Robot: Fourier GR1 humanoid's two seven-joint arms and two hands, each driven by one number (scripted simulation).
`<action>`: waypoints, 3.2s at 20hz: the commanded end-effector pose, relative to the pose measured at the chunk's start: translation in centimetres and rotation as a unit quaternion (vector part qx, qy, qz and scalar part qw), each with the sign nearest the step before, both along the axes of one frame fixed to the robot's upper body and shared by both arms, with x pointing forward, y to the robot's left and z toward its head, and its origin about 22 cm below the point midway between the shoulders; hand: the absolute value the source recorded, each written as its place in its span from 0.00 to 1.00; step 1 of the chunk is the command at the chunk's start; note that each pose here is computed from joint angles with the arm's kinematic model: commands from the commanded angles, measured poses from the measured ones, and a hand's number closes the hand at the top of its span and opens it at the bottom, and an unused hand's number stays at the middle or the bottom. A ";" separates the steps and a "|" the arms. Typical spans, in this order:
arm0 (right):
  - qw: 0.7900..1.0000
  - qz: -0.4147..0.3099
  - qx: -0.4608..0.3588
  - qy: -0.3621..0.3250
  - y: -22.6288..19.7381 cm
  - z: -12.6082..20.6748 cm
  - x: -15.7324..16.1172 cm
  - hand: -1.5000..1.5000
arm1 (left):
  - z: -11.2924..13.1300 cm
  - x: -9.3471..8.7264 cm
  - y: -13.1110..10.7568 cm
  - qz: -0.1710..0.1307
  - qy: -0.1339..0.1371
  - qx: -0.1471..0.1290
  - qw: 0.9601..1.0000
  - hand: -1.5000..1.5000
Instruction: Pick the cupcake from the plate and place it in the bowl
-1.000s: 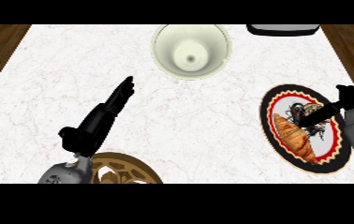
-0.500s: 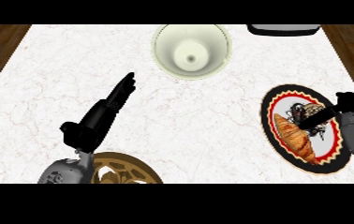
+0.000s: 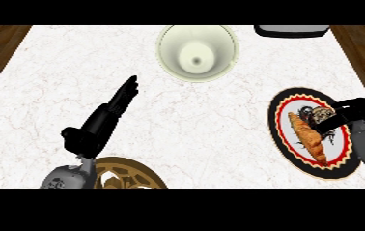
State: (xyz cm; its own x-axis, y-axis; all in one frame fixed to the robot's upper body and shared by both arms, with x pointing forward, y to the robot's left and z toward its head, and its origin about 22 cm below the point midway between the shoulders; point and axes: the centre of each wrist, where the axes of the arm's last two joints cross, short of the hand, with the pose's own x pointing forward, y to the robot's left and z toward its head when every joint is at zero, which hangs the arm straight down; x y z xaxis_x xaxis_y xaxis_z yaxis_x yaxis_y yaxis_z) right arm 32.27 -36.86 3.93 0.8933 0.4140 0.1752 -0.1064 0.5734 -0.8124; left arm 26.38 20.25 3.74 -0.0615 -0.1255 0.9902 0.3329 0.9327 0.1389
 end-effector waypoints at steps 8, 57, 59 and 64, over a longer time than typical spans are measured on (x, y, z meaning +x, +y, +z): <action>0.998 0.013 -0.059 -0.029 0.3 -3.5 -0.1 1.00 | -0.6 -0.1 -0.3 0.000 0.001 -0.009 1.000 0.50; 0.904 0.316 -0.134 -0.254 31.6 9.2 12.6 1.00 | 0.7 1.1 -1.5 -0.026 -0.016 -0.004 1.000 0.50; 0.911 0.308 -0.076 -0.262 29.9 8.7 12.9 0.00 | 1.5 1.3 -2.5 -0.031 -0.013 -0.001 0.999 0.50; 0.882 0.344 -0.056 -0.317 28.4 7.6 13.2 0.00 | 0.4 1.4 -2.5 -0.034 -0.003 0.001 0.999 0.50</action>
State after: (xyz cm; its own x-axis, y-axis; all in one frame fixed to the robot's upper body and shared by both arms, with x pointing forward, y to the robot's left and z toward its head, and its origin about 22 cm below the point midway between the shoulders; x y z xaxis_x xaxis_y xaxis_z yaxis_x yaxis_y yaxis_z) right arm 45.00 -6.77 11.89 0.2183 0.8887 0.4031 0.0798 0.3954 -0.9150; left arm 27.15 18.85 4.02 -0.0832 -0.1209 0.9892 0.3831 0.9124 0.1438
